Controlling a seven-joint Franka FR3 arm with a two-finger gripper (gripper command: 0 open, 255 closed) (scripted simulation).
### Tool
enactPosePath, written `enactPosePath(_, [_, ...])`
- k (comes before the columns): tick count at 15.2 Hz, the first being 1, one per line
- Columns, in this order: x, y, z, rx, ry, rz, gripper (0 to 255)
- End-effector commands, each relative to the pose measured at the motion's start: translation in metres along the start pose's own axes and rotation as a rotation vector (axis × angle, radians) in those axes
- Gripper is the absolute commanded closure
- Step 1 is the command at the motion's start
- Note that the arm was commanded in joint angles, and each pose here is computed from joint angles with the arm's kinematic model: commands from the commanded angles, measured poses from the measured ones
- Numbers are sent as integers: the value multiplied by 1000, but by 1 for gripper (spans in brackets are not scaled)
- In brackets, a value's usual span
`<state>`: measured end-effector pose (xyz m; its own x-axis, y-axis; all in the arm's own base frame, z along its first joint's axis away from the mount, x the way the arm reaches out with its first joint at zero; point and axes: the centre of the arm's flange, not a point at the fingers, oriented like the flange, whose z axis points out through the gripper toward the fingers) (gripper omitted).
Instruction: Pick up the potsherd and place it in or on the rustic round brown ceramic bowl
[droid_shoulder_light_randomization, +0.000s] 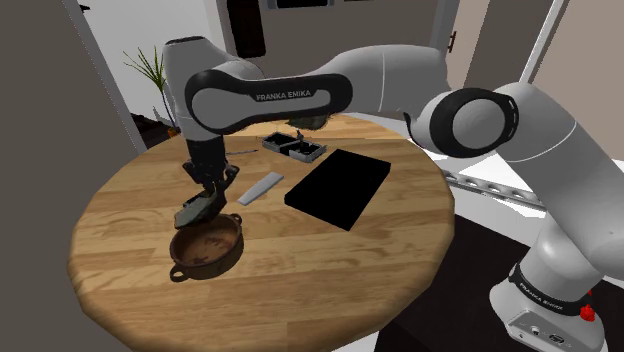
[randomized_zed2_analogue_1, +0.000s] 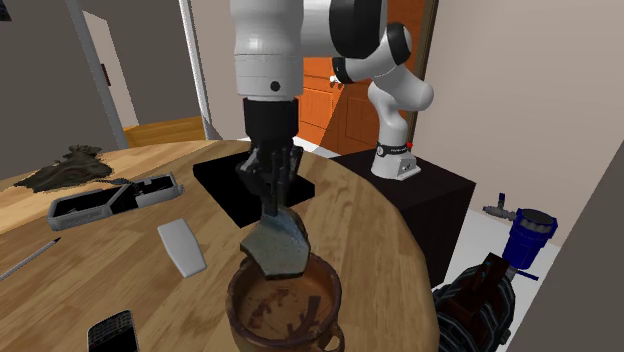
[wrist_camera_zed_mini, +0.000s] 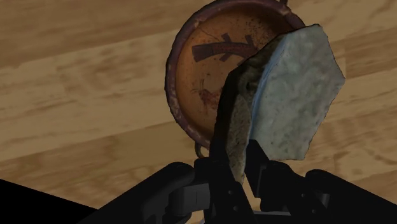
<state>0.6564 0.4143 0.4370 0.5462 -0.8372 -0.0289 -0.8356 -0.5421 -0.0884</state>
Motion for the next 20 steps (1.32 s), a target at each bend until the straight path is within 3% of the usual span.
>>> enactPosePath(1, [-1, 1, 11, 1, 0, 0, 255])
enactPosePath(13, [1, 6, 75, 1, 0, 0, 255])
enactPosePath(20, [1, 6, 75, 1, 0, 0, 255])
